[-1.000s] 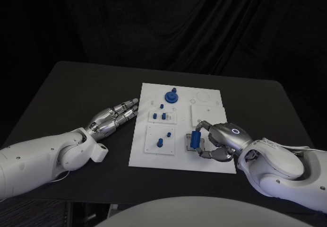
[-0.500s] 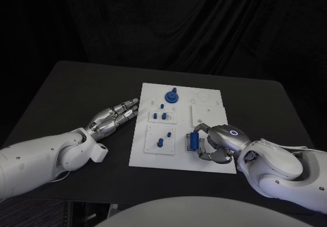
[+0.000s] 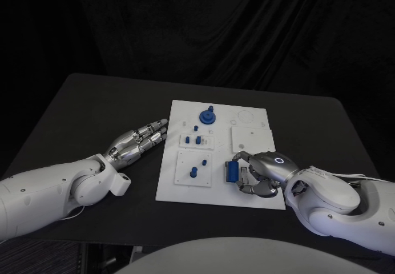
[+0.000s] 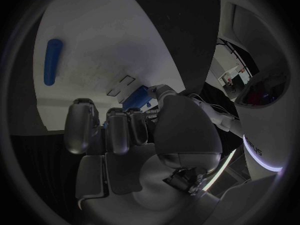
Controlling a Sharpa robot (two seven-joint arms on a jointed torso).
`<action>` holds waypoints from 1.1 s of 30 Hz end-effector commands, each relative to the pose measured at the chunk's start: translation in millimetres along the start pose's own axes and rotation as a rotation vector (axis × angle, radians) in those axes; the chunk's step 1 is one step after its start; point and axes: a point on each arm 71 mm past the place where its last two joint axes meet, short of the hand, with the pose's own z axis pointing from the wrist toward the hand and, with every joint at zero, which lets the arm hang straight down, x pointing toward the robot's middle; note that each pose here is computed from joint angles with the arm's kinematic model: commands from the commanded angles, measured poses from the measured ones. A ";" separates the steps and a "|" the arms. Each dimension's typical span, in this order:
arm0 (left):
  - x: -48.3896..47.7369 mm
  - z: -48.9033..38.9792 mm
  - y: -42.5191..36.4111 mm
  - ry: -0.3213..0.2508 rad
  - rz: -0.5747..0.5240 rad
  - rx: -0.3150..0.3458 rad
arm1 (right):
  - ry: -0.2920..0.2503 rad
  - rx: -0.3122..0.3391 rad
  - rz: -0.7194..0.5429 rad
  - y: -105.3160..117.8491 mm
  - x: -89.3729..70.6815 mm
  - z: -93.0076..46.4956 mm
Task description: Assemble the parts on the task board
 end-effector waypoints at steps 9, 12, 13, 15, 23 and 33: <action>2.2 1.0 -5.7 0.011 -0.017 0.093 | 0.037 0.019 -0.009 -1.4 4.4 2.0; 2.3 1.2 -5.4 0.012 -0.018 0.093 | 0.039 0.020 -0.010 -1.7 4.6 2.3; 2.4 1.3 -5.3 0.012 -0.018 0.093 | 0.039 0.020 -0.010 -1.8 4.6 2.4; 2.5 1.5 -5.1 0.013 -0.018 0.093 | 0.040 0.021 -0.011 -1.9 4.8 2.6; 2.8 1.2 -4.0 0.013 -0.020 0.091 | 0.013 0.018 0.001 -2.3 2.8 2.6; 2.9 -0.4 -3.2 0.010 -0.021 0.091 | -0.133 0.005 0.058 -8.4 -16.2 -8.1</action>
